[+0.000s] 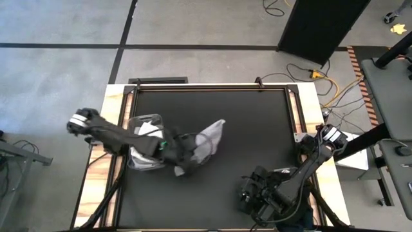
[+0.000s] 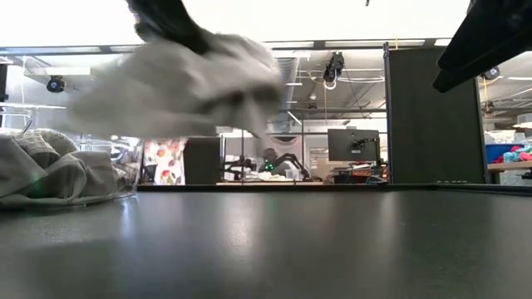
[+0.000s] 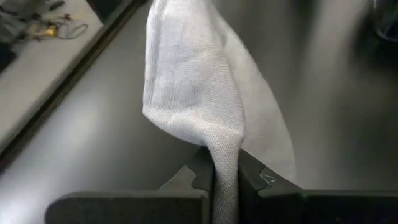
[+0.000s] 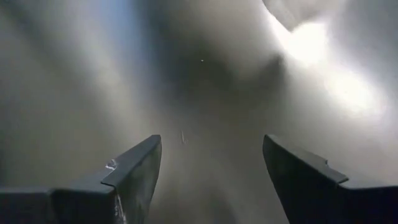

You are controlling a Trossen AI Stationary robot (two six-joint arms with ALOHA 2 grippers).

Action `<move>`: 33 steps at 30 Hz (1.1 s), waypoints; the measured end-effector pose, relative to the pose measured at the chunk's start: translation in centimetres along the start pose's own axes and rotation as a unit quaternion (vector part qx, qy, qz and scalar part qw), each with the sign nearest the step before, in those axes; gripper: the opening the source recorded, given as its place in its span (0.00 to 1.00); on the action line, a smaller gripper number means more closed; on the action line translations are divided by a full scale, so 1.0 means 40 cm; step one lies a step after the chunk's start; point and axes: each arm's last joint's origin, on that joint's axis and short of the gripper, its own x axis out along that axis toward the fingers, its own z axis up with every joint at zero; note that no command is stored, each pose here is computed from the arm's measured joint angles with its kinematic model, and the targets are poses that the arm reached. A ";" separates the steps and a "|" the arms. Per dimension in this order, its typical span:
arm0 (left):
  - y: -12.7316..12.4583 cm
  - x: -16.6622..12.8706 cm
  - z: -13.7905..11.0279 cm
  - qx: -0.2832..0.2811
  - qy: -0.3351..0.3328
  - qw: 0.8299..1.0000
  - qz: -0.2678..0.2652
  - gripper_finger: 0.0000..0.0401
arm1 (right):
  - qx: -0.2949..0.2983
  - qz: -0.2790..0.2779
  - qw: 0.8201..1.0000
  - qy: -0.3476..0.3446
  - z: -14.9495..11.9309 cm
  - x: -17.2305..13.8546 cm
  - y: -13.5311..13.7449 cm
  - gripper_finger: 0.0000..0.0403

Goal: Sort towels by color in basket
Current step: Put the gray towel into the top transparent bin

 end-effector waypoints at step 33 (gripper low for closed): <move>0.394 -0.518 -0.190 -0.281 0.229 0.924 -0.117 0.02 | 0.013 0.000 1.000 0.000 0.000 0.003 0.000 0.64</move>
